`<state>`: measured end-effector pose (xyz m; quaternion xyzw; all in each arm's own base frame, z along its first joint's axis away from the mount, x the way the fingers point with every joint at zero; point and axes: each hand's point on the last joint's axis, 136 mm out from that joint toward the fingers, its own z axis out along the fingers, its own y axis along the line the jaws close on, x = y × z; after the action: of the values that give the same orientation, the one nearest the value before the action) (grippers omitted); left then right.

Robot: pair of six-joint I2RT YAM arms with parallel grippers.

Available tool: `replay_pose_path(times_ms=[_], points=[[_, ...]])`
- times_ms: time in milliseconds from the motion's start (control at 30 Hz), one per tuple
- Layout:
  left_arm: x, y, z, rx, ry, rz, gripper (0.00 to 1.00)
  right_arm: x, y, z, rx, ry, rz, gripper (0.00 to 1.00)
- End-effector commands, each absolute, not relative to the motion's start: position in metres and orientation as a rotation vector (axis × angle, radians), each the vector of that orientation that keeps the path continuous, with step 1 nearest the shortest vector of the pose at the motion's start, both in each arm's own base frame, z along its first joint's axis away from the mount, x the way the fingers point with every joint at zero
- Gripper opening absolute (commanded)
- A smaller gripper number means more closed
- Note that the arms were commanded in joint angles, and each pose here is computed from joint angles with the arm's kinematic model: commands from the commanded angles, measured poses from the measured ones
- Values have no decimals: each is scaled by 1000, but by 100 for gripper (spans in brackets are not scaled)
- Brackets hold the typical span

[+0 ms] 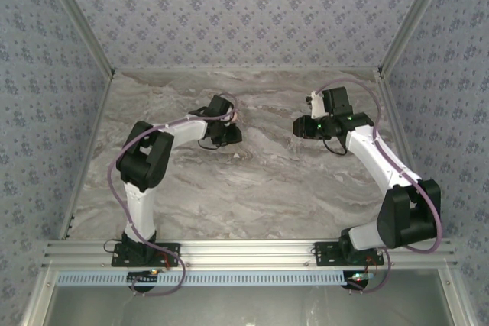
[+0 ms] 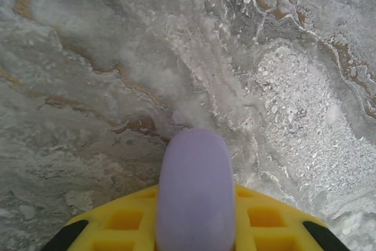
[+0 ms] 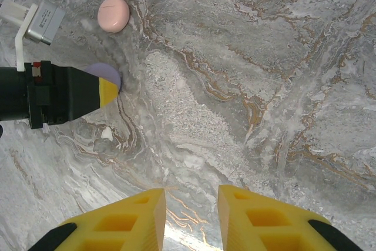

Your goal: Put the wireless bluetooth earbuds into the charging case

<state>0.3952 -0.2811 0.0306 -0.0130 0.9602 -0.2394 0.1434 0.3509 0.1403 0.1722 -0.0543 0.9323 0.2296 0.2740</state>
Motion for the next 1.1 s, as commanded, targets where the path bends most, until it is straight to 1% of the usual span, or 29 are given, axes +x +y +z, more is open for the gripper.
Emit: replay_pose_path(times_ms=[0,33,100,267,400,433,700,833,1067], points=[[399,-280,28,-68,2790,-679,25,346,135,163,-109,2547,616,31],[398,-278,26,-74,2794,-664,28,346,135,163,-108,2548,615,31],[397,-273,26,-84,2794,-630,39,346,135,162,-107,2551,609,32],[397,-262,32,-83,2767,-572,51,346,131,159,-99,2561,595,38],[396,-251,43,-57,2737,-512,65,347,127,157,-90,2566,575,42],[396,-248,47,-47,2728,-495,66,347,126,157,-88,2568,568,43],[392,-217,85,1,2645,-320,68,349,110,152,-53,2569,467,45],[386,-196,104,27,2599,-207,69,352,96,150,-19,2558,365,46],[372,-153,125,9,2535,-47,70,354,66,146,63,2524,171,48]])
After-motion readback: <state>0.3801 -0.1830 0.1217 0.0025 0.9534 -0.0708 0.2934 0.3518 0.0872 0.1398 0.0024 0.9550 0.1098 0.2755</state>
